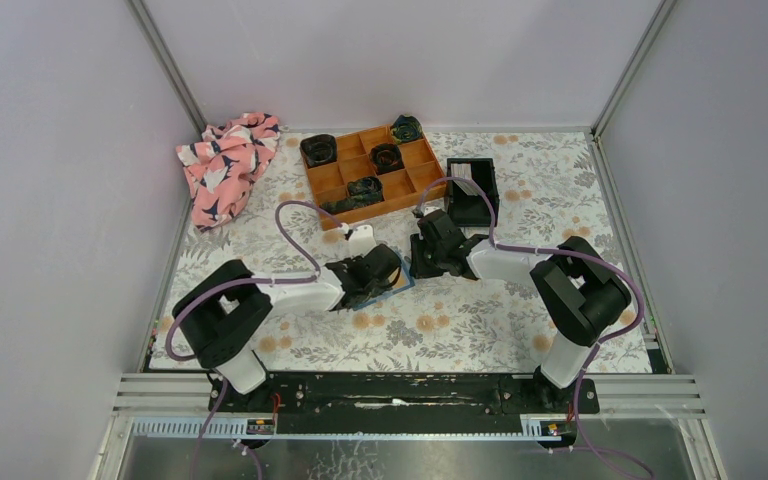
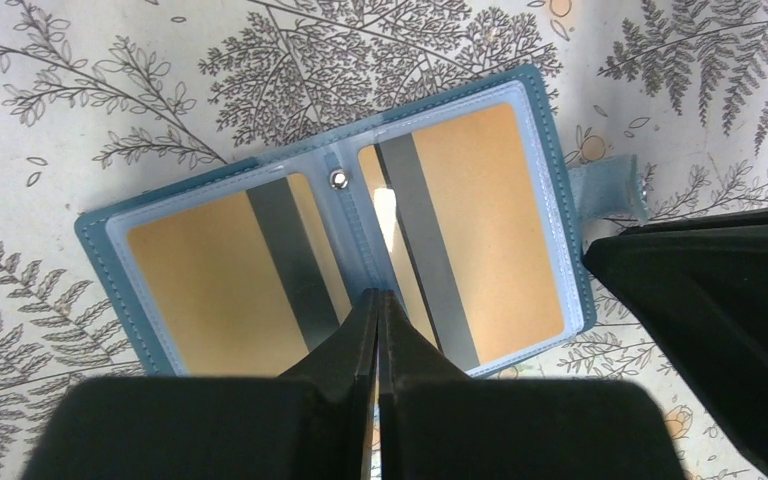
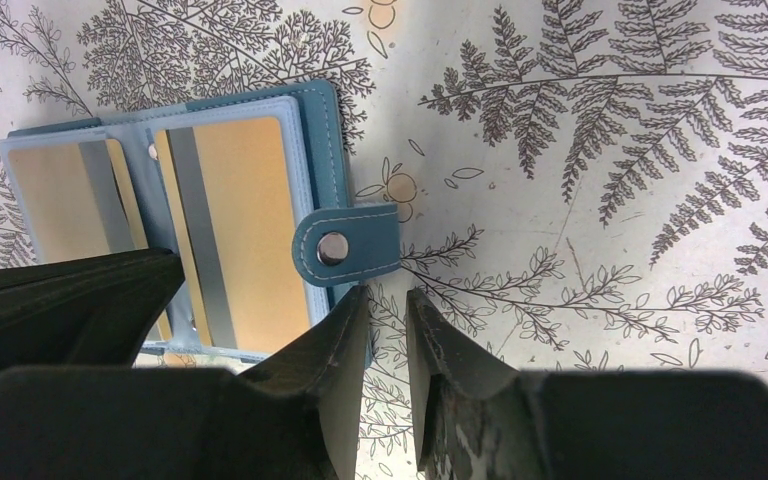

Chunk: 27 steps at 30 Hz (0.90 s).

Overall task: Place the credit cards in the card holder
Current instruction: Insert the credit card into the card holder.

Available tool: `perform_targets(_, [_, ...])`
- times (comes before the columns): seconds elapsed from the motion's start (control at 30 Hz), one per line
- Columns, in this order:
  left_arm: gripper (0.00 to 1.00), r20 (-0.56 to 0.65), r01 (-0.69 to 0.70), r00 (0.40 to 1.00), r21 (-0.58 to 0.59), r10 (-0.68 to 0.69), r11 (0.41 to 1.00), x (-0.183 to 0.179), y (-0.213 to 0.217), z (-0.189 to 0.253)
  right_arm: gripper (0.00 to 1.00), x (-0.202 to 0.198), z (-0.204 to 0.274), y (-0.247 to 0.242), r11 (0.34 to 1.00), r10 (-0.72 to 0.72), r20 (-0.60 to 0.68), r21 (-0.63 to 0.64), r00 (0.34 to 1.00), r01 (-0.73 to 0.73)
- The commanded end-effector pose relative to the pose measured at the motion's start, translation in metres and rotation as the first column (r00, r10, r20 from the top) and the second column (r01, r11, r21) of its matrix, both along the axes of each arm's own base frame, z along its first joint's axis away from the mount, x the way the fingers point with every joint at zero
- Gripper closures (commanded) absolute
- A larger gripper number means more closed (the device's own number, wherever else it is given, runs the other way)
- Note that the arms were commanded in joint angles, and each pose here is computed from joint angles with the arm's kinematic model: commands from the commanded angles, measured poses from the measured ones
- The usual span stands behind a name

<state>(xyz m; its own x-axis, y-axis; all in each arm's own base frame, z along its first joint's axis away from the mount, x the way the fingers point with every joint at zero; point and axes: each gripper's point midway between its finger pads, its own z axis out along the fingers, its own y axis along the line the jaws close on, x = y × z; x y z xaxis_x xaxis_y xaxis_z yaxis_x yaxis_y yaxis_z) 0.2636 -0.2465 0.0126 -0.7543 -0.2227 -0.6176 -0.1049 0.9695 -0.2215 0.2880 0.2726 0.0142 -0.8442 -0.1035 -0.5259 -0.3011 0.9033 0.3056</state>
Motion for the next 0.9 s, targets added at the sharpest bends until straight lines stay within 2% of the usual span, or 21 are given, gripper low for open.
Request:
perform_targets(0.0, [1.0,0.0,0.008,1.0,-0.011,-0.008,1.0,0.003,-0.01,-0.006,0.72,-0.002,-0.003,0.0,1.0,0.0,0.007,-0.019,1.0,0.0])
perform_targets(0.27, [1.0,0.026,0.015,1.0,-0.024,-0.014,1.0,0.013,-0.02,0.007,0.72,-0.003,-0.001,-0.001,1.0,-0.001,0.009,-0.024,1.0,0.002])
perform_targets(0.47, [0.99,0.06,-0.026,0.998,-0.001,0.026,1.0,0.012,-0.004,0.028,0.69,0.004,0.022,-0.007,0.998,-0.008,0.073,-0.066,0.997,0.013])
perform_targets(0.67, [0.82,0.147,-0.048,0.988,-0.028,0.052,0.998,0.016,0.007,0.07,0.61,0.023,0.072,-0.009,0.996,-0.002,0.187,-0.086,0.982,0.018])
perform_targets(0.77, [0.61,0.194,-0.064,0.978,-0.054,0.073,0.996,0.017,0.014,0.091,0.55,0.033,0.104,-0.009,0.997,-0.001,0.266,-0.076,0.964,0.022])
perform_targets(0.87, [0.45,0.233,-0.071,0.968,-0.095,0.092,0.993,0.015,0.021,0.106,0.51,0.049,0.14,-0.016,0.996,-0.031,0.387,-0.07,0.922,0.063])
